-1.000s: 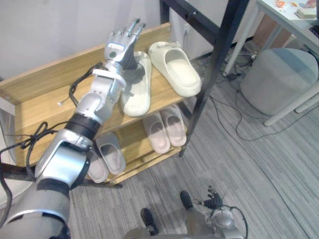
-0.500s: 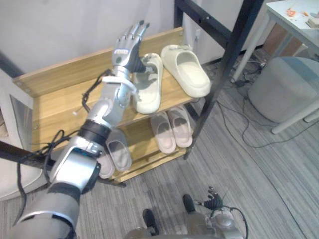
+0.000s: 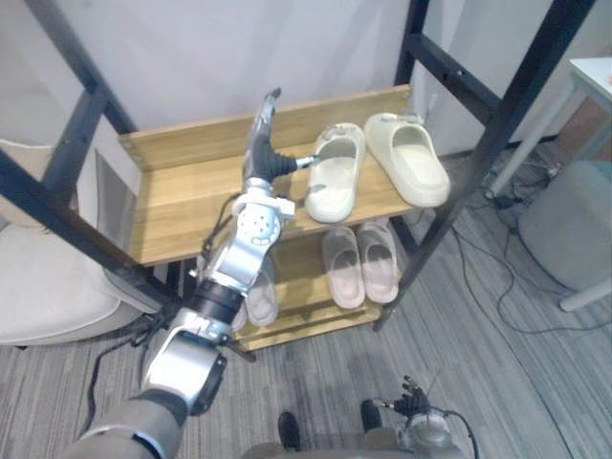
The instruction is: Organize the slippers on the shoe rack
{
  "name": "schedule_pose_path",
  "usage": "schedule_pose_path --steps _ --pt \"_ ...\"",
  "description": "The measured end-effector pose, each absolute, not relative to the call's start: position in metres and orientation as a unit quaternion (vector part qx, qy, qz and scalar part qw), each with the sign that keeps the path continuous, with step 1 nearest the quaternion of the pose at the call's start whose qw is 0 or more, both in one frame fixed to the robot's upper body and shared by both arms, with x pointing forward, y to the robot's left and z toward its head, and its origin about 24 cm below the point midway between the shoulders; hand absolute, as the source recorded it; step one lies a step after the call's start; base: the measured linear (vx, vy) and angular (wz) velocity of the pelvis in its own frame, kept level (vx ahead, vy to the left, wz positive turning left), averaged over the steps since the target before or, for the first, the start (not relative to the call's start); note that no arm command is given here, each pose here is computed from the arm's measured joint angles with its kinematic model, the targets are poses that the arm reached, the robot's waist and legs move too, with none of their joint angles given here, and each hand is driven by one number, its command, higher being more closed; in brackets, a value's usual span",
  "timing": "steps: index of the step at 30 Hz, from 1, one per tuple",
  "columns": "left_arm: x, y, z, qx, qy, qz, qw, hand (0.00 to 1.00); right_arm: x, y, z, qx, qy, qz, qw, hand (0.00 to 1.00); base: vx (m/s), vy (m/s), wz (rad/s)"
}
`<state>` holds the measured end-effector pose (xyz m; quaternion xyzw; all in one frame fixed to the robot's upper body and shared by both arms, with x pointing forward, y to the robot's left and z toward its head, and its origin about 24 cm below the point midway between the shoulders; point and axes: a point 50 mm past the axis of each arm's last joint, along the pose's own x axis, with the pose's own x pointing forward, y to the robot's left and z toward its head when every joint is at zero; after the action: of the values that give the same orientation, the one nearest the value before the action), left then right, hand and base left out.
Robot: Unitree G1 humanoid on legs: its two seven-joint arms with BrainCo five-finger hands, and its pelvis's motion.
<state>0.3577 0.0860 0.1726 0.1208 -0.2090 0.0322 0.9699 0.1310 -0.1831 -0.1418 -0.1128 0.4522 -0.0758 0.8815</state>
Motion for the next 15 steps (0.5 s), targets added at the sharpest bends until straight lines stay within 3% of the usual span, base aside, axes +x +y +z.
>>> schedule_pose_path --steps 15 --pt "0.341 0.05 0.117 0.077 -0.113 -0.054 0.989 0.0 0.126 -0.175 -0.145 -0.099 0.464 -0.074 0.877 0.0 0.0 -0.018 0.04"
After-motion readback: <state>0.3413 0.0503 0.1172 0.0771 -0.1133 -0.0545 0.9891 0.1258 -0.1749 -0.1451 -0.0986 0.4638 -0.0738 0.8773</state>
